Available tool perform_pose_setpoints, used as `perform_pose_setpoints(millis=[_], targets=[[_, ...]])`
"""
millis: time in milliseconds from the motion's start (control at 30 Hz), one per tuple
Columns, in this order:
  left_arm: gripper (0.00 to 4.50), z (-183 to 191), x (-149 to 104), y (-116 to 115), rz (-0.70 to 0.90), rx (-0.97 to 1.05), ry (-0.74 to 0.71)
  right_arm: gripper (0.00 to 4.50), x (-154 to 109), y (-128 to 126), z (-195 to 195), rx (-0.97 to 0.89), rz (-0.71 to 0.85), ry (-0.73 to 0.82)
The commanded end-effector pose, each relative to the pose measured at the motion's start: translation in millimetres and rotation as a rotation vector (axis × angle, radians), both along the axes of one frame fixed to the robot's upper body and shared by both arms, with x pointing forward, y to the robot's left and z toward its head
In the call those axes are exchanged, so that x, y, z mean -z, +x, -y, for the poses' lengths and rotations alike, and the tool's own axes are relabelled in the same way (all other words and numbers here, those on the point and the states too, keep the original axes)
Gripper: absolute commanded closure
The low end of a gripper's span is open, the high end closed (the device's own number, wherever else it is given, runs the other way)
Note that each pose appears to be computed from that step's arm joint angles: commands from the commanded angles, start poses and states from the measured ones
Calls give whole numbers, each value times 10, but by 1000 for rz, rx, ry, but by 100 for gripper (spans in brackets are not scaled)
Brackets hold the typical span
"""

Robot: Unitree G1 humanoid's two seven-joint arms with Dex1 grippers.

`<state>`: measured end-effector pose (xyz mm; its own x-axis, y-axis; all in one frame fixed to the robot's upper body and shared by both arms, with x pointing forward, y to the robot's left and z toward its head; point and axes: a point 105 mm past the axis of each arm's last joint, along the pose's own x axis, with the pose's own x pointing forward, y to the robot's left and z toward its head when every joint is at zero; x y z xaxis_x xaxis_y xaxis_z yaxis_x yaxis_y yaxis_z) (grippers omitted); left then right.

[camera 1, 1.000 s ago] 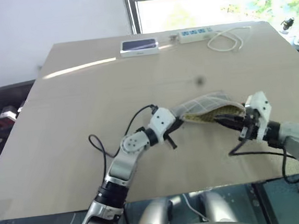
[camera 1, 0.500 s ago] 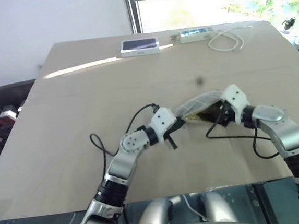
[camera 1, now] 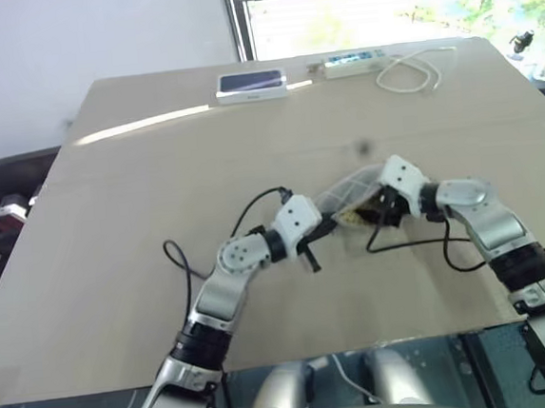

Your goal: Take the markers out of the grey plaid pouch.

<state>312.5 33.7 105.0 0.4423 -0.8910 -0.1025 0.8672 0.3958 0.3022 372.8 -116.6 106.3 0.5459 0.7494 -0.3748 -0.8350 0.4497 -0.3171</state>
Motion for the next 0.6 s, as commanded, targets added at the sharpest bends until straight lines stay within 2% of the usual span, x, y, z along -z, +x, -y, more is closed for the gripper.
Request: perform_pose_setpoints(millis=[33, 100, 400, 467, 500, 533, 600], targets=[[450, 55, -161, -11, 47, 41, -46, 8, -179, 63, -133, -57, -8, 113], [450, 62, -163, -8, 46, 47, -48, 8, -162, 101, -156, -68, -29, 120], [450, 89, -170, -29, 49, 60, -54, 8, 259, 213, -83, -9, -188, 39], [450, 75, -171, -26, 50, 55, -54, 70, 305, 207, -42, 1, -220, 29], [450, 66, -168, -26, 49, 51, -53, 85, 317, 205, -9, 11, -232, 21], [450, 57, -164, -26, 48, 48, -53, 135, 324, 195, 23, 17, -246, 15], [450, 52, -157, -32, 46, 45, -53, 202, 326, 178, 62, 23, -261, 11]])
